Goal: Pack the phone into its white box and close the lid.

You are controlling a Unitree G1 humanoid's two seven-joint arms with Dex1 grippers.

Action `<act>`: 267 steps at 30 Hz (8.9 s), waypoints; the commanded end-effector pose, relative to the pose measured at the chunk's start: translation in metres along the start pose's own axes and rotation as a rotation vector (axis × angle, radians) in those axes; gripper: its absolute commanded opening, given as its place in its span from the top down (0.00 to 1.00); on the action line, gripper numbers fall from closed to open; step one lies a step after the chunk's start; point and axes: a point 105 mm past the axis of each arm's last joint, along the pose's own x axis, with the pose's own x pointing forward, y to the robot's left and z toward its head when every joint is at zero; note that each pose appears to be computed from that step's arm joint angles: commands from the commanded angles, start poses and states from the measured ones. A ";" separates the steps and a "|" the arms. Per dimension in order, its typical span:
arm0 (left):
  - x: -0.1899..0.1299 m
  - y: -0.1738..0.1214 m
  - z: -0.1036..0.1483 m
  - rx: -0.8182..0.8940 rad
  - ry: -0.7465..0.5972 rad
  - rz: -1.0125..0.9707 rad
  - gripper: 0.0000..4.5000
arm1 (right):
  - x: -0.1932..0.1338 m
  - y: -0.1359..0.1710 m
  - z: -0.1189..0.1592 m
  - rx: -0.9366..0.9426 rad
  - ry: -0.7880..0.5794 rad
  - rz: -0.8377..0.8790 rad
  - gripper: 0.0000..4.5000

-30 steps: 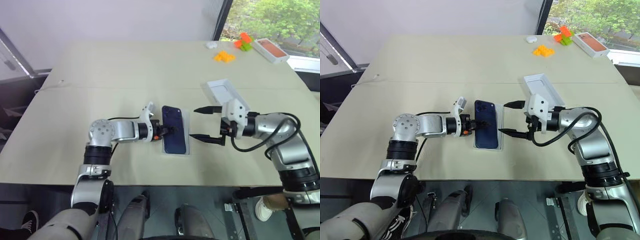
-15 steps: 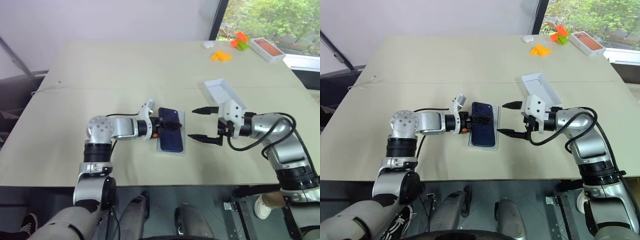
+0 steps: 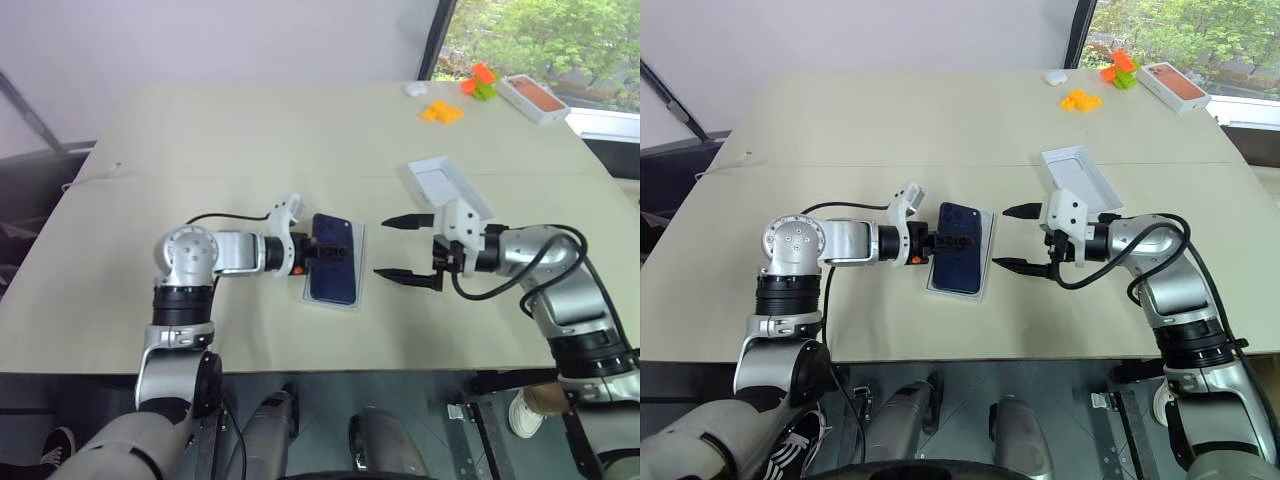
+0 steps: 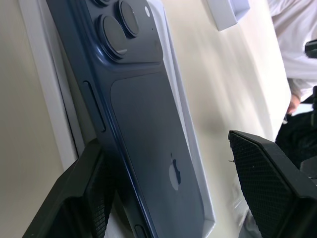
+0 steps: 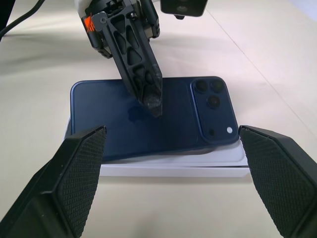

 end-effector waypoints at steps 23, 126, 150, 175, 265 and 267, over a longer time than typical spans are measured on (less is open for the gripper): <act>-0.043 0.008 0.019 0.132 -0.051 0.059 0.20 | 0.002 -0.007 0.007 -0.046 -0.013 -0.021 0.00; 0.006 0.040 -0.020 0.344 -0.102 0.120 1.00 | 0.038 -0.007 -0.054 -0.180 0.267 -0.162 1.00; 0.097 -0.039 -0.013 0.424 -0.065 -0.121 1.00 | -0.044 -0.038 -0.085 -0.202 0.470 -0.271 1.00; 0.102 -0.043 0.002 0.448 -0.115 -0.118 1.00 | -0.060 -0.047 -0.085 -0.189 0.520 -0.268 1.00; -0.123 -0.021 0.009 0.860 -0.387 -0.225 0.00 | -0.041 -0.135 -0.076 0.216 0.628 -0.717 0.01; -0.122 -0.024 0.009 0.856 -0.396 -0.227 0.00 | -0.042 -0.135 -0.083 0.207 0.655 -0.725 0.01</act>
